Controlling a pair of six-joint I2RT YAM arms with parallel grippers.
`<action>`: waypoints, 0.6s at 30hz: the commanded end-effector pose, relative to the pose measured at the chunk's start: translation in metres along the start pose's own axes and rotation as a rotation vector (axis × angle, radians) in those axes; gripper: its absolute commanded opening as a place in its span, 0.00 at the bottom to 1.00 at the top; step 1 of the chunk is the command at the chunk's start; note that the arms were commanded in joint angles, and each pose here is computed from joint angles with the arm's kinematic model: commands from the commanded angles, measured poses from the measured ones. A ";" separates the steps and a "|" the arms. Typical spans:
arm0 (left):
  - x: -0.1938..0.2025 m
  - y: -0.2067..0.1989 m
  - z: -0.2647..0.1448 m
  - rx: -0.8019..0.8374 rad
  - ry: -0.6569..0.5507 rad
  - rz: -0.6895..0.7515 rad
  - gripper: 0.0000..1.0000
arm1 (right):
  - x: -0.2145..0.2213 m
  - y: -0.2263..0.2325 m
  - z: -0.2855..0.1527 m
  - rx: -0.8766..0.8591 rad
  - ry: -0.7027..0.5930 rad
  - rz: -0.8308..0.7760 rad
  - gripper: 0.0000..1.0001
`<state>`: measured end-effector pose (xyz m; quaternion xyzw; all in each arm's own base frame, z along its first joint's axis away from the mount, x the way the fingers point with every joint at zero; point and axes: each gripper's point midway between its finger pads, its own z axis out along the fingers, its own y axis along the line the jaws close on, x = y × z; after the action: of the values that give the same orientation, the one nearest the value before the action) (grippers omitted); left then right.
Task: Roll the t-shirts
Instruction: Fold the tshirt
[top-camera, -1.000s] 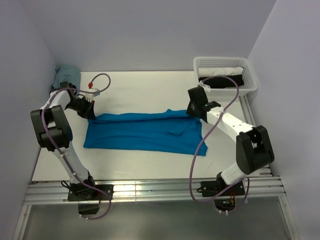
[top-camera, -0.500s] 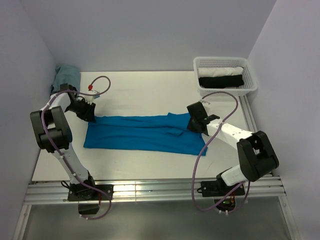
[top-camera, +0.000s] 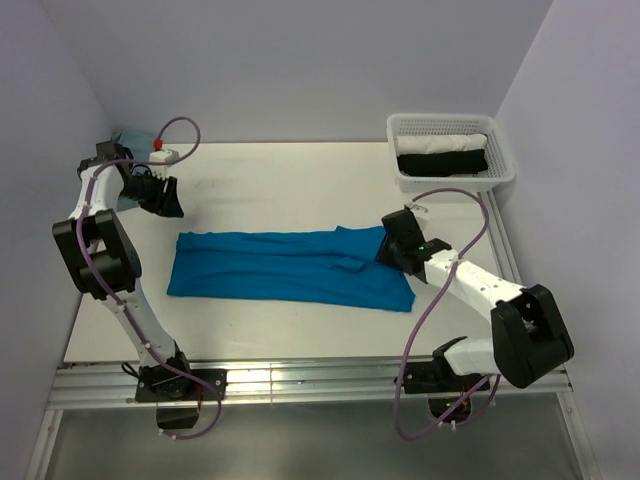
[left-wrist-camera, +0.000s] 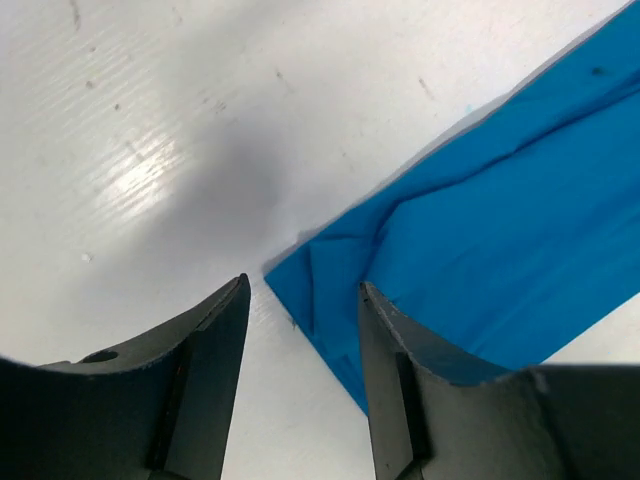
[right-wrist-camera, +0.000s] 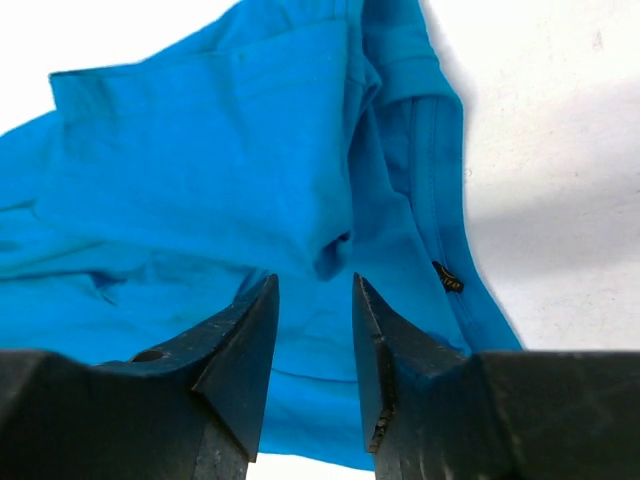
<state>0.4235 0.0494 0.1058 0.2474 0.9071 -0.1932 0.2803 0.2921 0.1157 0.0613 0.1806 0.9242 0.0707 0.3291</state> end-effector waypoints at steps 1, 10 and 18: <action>0.001 -0.020 0.010 0.140 0.026 -0.062 0.53 | -0.023 0.008 -0.013 -0.017 -0.074 0.002 0.44; 0.006 -0.033 0.033 0.174 0.057 -0.058 0.54 | -0.086 0.028 0.007 0.010 -0.111 0.016 0.46; 0.010 -0.038 0.039 0.129 0.075 -0.036 0.53 | -0.095 0.020 0.049 0.153 -0.040 -0.019 0.46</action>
<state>0.4041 0.0033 0.0569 0.2469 0.9109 -0.2687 0.1926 0.3947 0.1088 0.0835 0.1991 0.9187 0.0265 0.3401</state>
